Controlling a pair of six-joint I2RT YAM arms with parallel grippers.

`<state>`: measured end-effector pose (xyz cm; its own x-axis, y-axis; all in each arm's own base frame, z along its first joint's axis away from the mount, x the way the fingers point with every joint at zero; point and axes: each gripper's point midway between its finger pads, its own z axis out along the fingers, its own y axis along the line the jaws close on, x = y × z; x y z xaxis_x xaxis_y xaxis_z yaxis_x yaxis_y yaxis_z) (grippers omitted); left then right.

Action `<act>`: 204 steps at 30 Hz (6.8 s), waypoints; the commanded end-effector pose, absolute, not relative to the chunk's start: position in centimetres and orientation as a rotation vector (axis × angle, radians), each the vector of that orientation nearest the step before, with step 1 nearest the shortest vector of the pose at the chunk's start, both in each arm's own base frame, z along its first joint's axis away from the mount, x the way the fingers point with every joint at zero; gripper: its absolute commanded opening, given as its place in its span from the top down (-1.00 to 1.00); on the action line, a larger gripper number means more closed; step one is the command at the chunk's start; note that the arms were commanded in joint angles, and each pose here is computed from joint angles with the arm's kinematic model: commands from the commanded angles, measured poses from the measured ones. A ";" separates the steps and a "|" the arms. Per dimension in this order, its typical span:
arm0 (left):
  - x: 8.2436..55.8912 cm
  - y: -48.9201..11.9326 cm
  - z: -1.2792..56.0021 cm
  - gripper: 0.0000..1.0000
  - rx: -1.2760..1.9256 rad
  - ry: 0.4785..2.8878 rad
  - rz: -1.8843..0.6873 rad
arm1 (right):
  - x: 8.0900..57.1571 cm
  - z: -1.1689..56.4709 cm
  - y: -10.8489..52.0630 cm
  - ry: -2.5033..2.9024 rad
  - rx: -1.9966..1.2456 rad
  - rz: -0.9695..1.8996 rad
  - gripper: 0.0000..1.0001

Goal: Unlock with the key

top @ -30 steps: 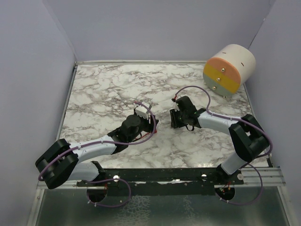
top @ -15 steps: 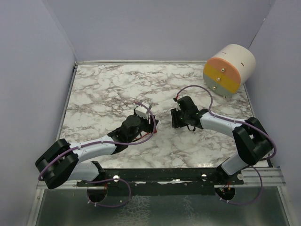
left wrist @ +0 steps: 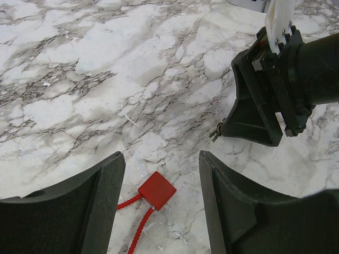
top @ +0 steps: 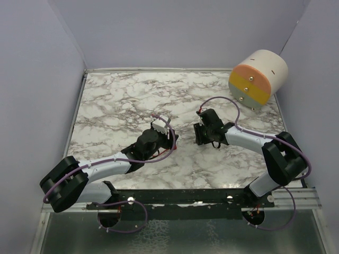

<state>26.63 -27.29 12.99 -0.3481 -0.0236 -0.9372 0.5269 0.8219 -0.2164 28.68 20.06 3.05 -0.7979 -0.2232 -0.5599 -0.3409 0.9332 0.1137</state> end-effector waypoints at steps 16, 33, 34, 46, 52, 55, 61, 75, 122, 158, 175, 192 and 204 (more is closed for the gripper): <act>26.9 -26.8 13.3 -0.22 0.354 1.838 -0.582 | 29.5 2.2 21.2 2.547 -0.332 0.301 0.37; 26.6 -26.9 12.6 -0.22 0.362 1.857 -0.590 | 29.7 2.7 20.9 2.526 -0.290 0.292 0.98; 26.5 -26.9 12.5 -0.22 0.363 1.860 -0.594 | 29.8 3.1 21.0 2.504 -0.287 0.303 0.98; 26.3 -28.3 13.3 -0.18 0.394 1.834 -0.667 | 30.5 12.3 21.4 2.173 -0.231 0.473 0.98; 25.5 -30.3 13.9 -0.18 0.484 1.791 -0.768 | 30.1 14.4 22.0 2.122 -0.245 0.535 0.98; 25.0 -31.3 14.1 -0.23 0.541 1.755 -0.817 | 29.9 15.3 22.2 2.104 -0.253 0.561 0.98; 24.6 -32.8 14.3 -0.30 0.633 1.680 -0.869 | 29.1 17.4 23.1 2.048 -0.323 0.636 0.98; 23.7 -34.2 16.4 -0.34 0.825 1.355 -0.873 | 26.7 20.5 24.9 1.911 -0.520 0.794 0.98; 22.7 -37.4 16.4 0.09 0.899 1.224 -1.142 | 25.6 20.0 24.4 1.939 -0.599 0.771 0.98; 24.7 -36.4 16.3 0.96 0.821 1.304 -1.044 | 25.5 19.0 23.7 1.967 -0.592 0.732 0.98; 25.2 -36.9 14.9 1.00 0.858 1.398 -1.042 | 25.9 20.2 22.4 1.939 -0.519 0.673 0.22; 23.4 -37.6 15.7 1.00 1.014 1.411 -1.134 | 25.6 17.6 23.8 2.007 -0.609 0.720 0.19; 23.2 -37.4 16.4 1.00 1.032 1.404 -1.146 | 25.4 17.5 24.1 2.005 -0.632 0.743 0.42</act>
